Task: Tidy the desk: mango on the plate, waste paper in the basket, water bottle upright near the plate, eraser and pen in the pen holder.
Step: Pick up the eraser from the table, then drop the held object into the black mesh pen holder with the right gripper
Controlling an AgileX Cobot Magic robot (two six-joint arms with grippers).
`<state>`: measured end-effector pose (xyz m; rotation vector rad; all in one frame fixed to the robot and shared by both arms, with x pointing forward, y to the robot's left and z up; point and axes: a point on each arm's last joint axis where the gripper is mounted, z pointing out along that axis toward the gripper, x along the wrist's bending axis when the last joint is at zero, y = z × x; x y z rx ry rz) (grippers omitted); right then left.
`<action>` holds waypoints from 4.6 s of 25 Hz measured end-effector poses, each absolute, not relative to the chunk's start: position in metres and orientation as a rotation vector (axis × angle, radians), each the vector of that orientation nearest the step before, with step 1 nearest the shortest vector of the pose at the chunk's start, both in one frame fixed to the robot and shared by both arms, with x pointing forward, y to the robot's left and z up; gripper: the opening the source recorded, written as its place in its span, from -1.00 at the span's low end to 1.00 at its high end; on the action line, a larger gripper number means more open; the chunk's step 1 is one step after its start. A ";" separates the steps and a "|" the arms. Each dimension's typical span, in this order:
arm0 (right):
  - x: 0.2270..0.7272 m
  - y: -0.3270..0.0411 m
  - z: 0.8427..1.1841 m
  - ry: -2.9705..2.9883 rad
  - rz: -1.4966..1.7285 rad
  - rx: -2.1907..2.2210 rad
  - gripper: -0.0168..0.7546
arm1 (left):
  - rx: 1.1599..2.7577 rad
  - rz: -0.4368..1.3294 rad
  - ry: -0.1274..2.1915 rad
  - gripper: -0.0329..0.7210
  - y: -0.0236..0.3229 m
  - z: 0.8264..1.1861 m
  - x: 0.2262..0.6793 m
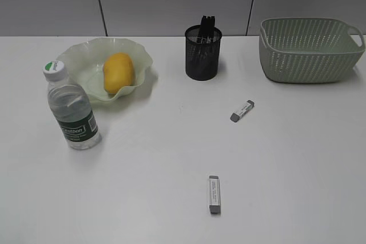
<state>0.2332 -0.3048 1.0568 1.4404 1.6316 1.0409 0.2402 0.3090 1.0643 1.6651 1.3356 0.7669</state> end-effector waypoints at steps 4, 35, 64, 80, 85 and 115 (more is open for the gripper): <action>0.236 -0.304 1.058 1.642 1.045 1.448 -0.02 | 1.599 0.813 1.345 0.19 0.312 1.064 0.231; 0.474 -0.084 0.899 2.589 0.265 1.844 0.22 | 1.575 0.829 1.378 0.18 0.311 1.064 0.231; 0.652 -0.120 0.921 2.077 0.410 2.237 0.25 | 1.575 0.823 1.377 0.14 0.310 1.064 0.231; 0.652 -0.116 0.877 2.088 0.150 2.378 0.25 | 1.574 0.822 1.376 0.14 0.310 1.064 0.231; 0.653 -0.117 0.877 2.094 0.139 2.333 -0.24 | 1.574 0.822 1.376 0.11 0.310 1.064 0.231; 0.715 -0.077 0.984 2.133 0.906 1.474 -0.53 | 1.574 0.822 1.376 -0.05 0.310 1.064 0.231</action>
